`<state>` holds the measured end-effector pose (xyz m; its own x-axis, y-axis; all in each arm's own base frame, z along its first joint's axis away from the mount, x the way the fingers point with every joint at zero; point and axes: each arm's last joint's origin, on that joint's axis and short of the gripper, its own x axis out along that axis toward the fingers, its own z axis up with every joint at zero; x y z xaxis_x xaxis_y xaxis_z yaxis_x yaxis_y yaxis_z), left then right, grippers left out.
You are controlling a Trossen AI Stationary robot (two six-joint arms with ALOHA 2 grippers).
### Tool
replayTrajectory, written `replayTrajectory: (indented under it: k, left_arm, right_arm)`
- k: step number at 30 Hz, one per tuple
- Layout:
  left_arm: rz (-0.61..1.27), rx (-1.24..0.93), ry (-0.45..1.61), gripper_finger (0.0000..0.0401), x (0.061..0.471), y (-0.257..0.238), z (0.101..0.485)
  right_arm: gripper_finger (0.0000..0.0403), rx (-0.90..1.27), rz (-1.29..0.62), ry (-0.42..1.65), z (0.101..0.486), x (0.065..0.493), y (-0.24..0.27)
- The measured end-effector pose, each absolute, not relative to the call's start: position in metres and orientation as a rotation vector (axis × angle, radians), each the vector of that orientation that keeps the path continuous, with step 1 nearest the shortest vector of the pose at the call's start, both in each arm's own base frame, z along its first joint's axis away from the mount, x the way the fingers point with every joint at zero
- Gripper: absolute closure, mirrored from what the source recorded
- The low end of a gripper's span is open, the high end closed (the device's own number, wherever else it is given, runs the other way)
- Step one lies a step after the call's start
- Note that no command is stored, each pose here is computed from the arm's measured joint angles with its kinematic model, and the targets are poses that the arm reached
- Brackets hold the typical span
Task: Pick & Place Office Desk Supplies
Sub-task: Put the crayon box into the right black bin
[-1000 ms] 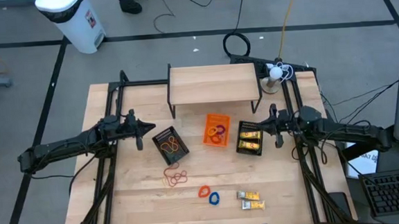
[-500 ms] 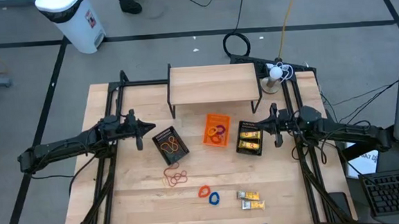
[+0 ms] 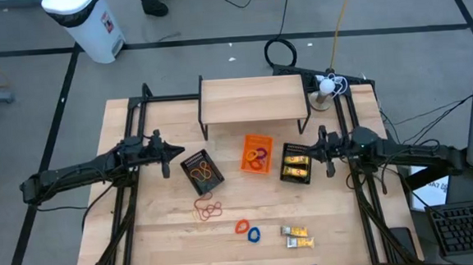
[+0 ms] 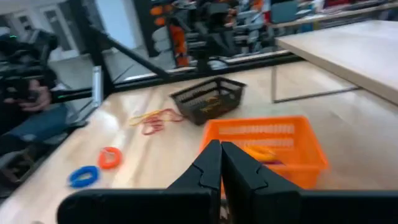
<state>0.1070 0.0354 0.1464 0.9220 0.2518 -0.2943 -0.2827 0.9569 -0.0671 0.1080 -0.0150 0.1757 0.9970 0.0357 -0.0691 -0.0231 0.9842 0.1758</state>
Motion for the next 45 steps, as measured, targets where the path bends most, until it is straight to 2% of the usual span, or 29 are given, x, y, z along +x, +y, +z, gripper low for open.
replayTrajectory:
  k: [4,12,15,21,24,29,38,41,45]
  left_arm:
    - [0.275,-0.116,0.307,0.0382,0.108,0.036,0.144]
    - [0.287,-0.117,0.329,0.0382,0.109,0.036,0.142]
    - [0.289,-0.096,0.336,0.0382,0.108,0.036,0.142]
    - [0.285,-0.073,0.339,0.0382,0.108,0.036,0.142]
    - [0.285,-0.072,0.339,0.0382,0.108,0.036,0.142]
    - [0.287,-0.087,0.337,0.0382,0.108,0.036,0.142]
    - [0.289,-0.097,0.332,0.0382,0.109,0.036,0.142]
    - [0.289,-0.096,0.331,0.0382,0.109,0.036,0.143]
    - [0.288,-0.094,0.328,0.0382,0.109,0.037,0.143]
  right_arm:
    - [0.0403,0.181,0.097,0.115,0.203,0.116,-0.008]
    - [0.0403,0.183,0.134,0.432,0.225,0.152,0.021]
    - [0.0403,0.143,0.147,0.562,0.229,0.166,0.045]
    - [0.0403,0.05,0.148,0.67,0.24,0.19,0.104]
    - [0.0398,0.102,0.145,0.708,0.245,0.2,0.135]
    - [0.0352,0.259,0.137,0.83,0.236,0.221,0.185]
    - [0.0211,0.469,0.043,1.019,0.2,0.235,0.245]
    - [0.019,0.537,-0.029,1.091,0.185,0.229,0.253]
    - [0.0185,0.573,-0.089,1.132,0.171,0.221,0.262]
